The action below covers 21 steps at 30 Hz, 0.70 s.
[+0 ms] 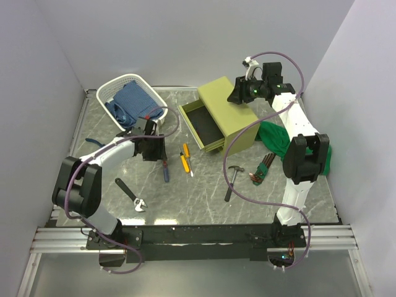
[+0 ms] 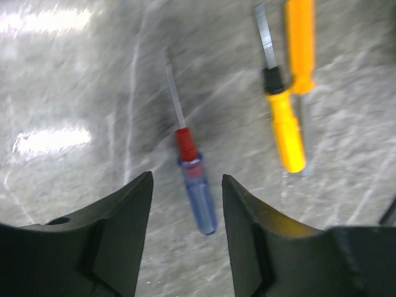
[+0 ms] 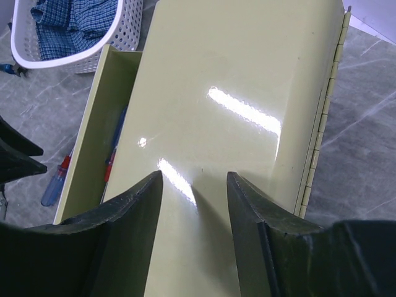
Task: Sort the tools into containers
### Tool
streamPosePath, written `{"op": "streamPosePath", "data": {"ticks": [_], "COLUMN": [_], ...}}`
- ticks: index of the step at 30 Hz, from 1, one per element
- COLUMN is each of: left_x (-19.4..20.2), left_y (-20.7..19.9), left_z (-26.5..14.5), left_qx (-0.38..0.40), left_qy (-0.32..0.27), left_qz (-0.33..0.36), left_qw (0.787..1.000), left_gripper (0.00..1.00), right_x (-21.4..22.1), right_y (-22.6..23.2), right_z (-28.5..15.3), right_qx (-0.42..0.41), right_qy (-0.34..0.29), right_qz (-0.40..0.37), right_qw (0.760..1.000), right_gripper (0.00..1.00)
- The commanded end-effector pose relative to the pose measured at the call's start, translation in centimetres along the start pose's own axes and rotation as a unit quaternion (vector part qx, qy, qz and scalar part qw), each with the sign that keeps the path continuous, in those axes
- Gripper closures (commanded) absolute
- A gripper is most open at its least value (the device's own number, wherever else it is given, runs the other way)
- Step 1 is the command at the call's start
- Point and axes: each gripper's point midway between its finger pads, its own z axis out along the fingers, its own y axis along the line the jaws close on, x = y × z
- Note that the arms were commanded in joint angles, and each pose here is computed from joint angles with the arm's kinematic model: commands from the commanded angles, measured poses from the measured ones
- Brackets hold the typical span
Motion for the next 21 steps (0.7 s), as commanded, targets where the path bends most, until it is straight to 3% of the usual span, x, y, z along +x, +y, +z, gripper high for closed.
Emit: {"op": "streamPosePath", "data": {"ticks": [1,13,18,20,21], "left_x": [1.8,4.1,3.8,2.9,2.4], "left_y": [0.9,1.2,0.9,0.7,0.5], "left_z": [0.4,3.7,4.6,4.3,3.6], "left_qx": [-0.021,-0.023,-0.016,-0.014,-0.009], "left_qy": [0.014,0.077,0.086,0.077,0.074], "left_qz": [0.011,0.021,0.028,0.03,0.03], "left_qw": [1.0,0.997,0.996,0.997,0.997], "left_gripper": [0.49,0.55,0.8,0.99,0.99], "right_x": [8.9,8.9,9.0,8.9,8.9], "right_y": [-4.0,-4.1,-4.3,-4.3,-4.3], "right_z": [0.6,0.8,0.8,0.8,0.7], "right_qx": [0.065,0.064,0.065,0.067,0.067], "right_qy": [0.132,0.131,0.133,0.132,0.133], "right_qz": [0.09,0.089,0.087,0.085,0.084], "right_qw": [0.985,0.985,0.985,0.985,0.985], "right_gripper": [0.45,0.45,0.46,0.46,0.46]}}
